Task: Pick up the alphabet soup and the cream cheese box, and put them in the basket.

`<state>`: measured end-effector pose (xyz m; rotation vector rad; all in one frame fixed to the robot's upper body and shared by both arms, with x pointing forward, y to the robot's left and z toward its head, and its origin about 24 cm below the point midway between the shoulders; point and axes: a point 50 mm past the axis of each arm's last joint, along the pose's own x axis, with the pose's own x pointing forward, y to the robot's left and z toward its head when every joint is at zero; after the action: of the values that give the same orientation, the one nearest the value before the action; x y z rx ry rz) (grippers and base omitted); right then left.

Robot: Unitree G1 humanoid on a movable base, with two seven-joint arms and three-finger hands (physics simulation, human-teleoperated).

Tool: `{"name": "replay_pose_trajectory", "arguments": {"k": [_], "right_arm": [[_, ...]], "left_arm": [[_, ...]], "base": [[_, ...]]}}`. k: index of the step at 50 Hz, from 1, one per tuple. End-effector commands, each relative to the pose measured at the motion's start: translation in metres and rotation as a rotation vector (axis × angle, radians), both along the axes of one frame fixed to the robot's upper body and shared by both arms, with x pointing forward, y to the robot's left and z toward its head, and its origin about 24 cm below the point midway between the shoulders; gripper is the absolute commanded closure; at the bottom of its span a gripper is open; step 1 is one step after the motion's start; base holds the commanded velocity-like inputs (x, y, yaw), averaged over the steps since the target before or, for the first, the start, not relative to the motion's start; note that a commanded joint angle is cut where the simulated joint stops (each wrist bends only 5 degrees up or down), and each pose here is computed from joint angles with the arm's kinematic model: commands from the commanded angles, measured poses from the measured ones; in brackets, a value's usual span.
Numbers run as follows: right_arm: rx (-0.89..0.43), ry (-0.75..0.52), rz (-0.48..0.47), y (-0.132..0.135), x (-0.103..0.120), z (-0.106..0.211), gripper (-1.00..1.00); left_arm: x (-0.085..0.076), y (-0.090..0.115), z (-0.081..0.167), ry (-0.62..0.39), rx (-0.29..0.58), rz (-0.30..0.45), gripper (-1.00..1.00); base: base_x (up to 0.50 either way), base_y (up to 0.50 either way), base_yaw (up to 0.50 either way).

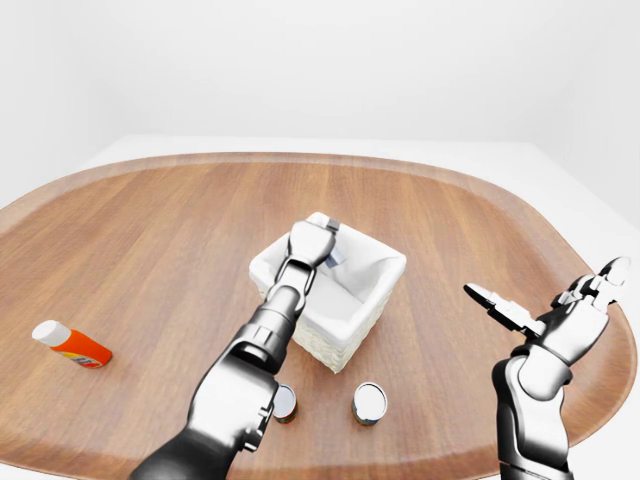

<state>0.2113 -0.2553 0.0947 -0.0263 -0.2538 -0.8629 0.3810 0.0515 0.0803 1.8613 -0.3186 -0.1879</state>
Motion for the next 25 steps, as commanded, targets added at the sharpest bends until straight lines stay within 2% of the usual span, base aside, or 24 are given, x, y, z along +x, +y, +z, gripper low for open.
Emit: {"name": "replay_pose_trajectory", "arguments": {"k": [1,3,4,5,6,20,25], "right_arm": [[-0.001,-0.001,0.000,0.000,0.000,0.000,-1.00],[-0.001,-0.001,0.000,0.000,0.000,0.000,-1.00],[-0.002,-0.001,0.000,0.000,0.000,0.000,-1.00],[-0.002,-0.001,0.000,0.000,0.000,0.000,-1.00],[-0.002,-0.001,0.000,0.000,0.000,0.001,-1.00],[-0.002,-0.001,-0.001,0.000,0.000,-0.001,-1.00],[-0.002,0.000,0.000,0.000,0.000,-0.001,-1.00]], "left_arm": [[0.000,0.004,-0.004,0.044,-0.136,0.045,1.00],[-0.001,0.004,-0.006,0.047,-0.129,0.044,1.00],[-0.001,0.004,-0.006,0.046,-0.127,0.043,0.69],[-0.001,0.004,-0.005,0.039,-0.131,0.042,-0.95],[0.000,0.004,-0.005,0.041,-0.129,0.042,-1.00],[0.000,0.005,0.007,-0.006,-0.175,0.044,-1.00],[-0.002,0.004,0.019,-0.050,-0.182,0.030,-1.00]], "base": [[0.00,0.00,0.00],[0.00,0.00,0.00],[0.00,0.00,0.00],[0.00,0.00,0.00],[0.00,0.00,0.00],[0.00,0.00,0.00],[0.00,0.00,0.00]]}}
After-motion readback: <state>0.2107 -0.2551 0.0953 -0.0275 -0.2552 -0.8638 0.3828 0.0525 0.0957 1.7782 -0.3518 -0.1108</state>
